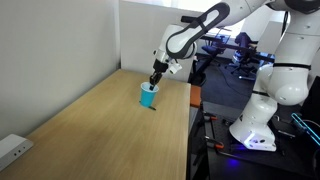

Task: Move the cup to the right

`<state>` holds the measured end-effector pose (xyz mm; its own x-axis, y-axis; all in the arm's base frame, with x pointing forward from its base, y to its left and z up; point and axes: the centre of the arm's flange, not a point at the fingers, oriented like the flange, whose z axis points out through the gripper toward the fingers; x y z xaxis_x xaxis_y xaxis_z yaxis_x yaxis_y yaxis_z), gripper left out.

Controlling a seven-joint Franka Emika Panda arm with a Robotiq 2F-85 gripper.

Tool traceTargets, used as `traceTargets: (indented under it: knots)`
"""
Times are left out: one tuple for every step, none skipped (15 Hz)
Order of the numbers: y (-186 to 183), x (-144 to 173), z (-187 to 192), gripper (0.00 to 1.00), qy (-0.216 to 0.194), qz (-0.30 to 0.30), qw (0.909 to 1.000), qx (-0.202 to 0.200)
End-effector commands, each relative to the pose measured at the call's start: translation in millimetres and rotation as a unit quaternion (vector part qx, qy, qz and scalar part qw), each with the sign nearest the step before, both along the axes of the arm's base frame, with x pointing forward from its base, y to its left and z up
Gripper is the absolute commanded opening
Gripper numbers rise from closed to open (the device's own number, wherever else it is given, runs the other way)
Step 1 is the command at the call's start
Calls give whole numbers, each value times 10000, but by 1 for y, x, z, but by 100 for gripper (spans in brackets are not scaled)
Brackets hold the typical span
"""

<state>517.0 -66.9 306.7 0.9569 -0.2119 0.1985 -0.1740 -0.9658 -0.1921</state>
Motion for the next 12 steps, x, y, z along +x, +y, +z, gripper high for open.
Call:
traceTargets:
  knots:
    - [-20,-19,7,1,116,-565,9982,135]
    - [-26,-21,7,1,146,-707,9973,142]
    - [-32,-23,6,1,172,-870,9960,137]
    - [-37,-24,5,1,205,-1052,9942,128]
    - [-43,-25,4,1,245,-1270,9915,96]
    - [-49,-27,2,1,280,-1426,9893,85]
    - [-55,-28,1,1,325,-1622,9862,56]
    - [-61,-30,3,1,379,-1784,9832,19]
    - [-68,-32,3,1,418,-1965,9796,-29]
    - [-77,-33,3,1,441,-2126,9761,-70]
    - [-84,-35,3,1,471,-2278,9725,-105]
    - [-93,-37,2,1,493,-2401,9694,-127]
